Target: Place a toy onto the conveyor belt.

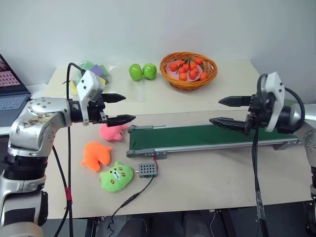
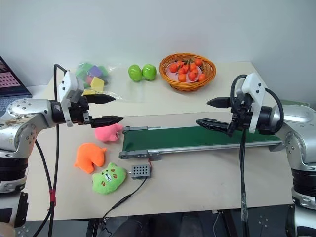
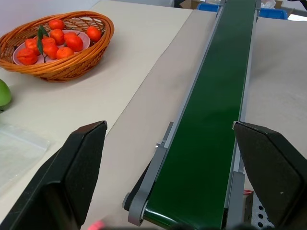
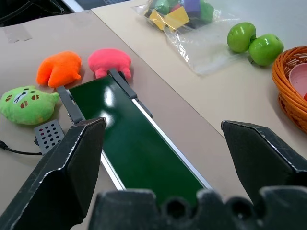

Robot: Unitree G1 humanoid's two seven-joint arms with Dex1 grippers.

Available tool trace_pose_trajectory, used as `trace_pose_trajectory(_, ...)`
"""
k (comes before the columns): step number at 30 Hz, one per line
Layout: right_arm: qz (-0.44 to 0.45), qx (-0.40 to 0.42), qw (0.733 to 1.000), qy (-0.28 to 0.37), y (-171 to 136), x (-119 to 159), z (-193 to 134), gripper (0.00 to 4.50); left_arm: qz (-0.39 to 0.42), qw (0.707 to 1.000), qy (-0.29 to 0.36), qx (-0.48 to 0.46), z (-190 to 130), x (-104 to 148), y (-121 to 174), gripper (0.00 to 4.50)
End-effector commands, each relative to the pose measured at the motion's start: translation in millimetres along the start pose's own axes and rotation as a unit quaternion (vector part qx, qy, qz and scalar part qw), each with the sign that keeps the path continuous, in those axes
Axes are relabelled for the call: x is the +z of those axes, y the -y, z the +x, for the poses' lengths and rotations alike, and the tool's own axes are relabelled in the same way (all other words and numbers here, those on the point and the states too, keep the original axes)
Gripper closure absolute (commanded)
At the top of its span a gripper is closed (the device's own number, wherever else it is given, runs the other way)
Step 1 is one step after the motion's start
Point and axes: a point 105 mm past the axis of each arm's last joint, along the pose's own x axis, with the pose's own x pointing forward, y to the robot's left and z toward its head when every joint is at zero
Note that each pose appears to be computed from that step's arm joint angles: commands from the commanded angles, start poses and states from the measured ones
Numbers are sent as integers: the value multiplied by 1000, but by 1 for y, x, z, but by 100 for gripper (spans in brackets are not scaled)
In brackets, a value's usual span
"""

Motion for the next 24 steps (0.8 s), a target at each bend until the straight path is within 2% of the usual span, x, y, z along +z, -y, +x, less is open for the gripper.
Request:
trace_pose_trajectory(1, -30, 2, 999, 20, 1, 14, 0, 0, 26, 999, 26, 15, -8, 15, -2, 1)
trace_pose_trajectory(9, -35, 12, 999, 23, 5, 16, 8, 0, -25, 995, 86, 51, -22, 27, -13, 1)
trace_pose_trajectory(16, -45, 18, 999, 25, 9, 18, 14, 0, -102, 977, 164, 88, -53, 40, -23, 1)
trace_pose_trajectory(18, -47, 23, 998, 28, 10, 19, 18, 0, -220, 941, 219, 132, -86, 30, -40, 1)
trace_pose_trajectory(20, -49, 26, 998, 28, 11, 19, 20, 0, -325, 903, 247, 136, -106, 14, -46, 1)
trace_pose_trajectory(24, -50, 33, 998, 26, 12, 18, 22, 0, -463, 832, 271, 140, -138, -22, -46, 1)
